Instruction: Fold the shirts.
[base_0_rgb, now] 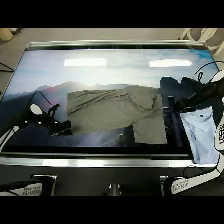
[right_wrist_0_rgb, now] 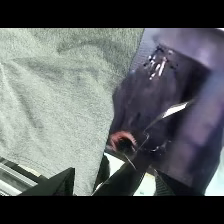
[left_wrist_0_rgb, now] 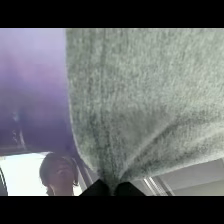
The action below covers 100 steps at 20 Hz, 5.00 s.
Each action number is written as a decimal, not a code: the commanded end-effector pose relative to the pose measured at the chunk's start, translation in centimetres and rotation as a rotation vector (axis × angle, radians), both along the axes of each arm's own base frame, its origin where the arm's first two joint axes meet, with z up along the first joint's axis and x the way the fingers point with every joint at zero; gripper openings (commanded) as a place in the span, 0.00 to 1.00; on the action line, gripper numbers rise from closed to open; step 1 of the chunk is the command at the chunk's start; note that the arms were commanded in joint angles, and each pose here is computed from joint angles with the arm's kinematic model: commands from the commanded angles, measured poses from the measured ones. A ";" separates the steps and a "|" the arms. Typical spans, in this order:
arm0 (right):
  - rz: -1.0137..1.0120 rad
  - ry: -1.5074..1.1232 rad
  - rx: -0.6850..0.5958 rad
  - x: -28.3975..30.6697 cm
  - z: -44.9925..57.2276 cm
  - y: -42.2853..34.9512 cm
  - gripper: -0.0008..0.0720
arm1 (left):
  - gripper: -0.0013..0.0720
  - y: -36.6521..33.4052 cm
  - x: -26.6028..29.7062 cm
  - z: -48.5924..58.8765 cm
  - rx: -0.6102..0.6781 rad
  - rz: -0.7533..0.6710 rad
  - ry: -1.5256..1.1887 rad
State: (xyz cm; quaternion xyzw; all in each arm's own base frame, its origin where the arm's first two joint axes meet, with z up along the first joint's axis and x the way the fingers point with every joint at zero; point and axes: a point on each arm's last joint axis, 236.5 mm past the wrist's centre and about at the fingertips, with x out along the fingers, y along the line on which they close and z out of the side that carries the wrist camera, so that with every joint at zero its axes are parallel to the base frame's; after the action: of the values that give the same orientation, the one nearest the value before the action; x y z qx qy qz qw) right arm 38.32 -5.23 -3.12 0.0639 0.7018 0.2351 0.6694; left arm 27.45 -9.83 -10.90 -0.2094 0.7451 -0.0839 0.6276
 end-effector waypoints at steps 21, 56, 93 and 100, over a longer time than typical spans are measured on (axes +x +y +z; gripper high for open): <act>0.095 -0.136 0.109 4.8 -3.9 7.2 0.04 | 0.05 0.5 3.3 6.1 0.014 -0.051 -0.217; 0.053 -0.352 -0.070 6.4 7.5 4.5 0.04 | 0.05 4.6 19.4 14.0 0.214 -0.111 -0.503; -0.042 -0.007 -0.157 -5.0 1.8 -1.7 0.68 | 0.71 6.5 5.0 6.1 0.143 -0.180 -0.008; -0.043 0.058 -0.127 -12.3 -2.4 1.0 0.68 | 0.64 3.0 -4.0 -0.8 0.036 -0.126 0.053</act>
State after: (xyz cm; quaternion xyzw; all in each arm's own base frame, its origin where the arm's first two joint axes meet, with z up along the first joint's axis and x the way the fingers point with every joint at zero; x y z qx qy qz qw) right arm 28.12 -4.89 -4.42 0.0414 0.7296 0.1701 0.6611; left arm 25.47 -5.65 -9.83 -0.1313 0.7812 -0.0983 0.6024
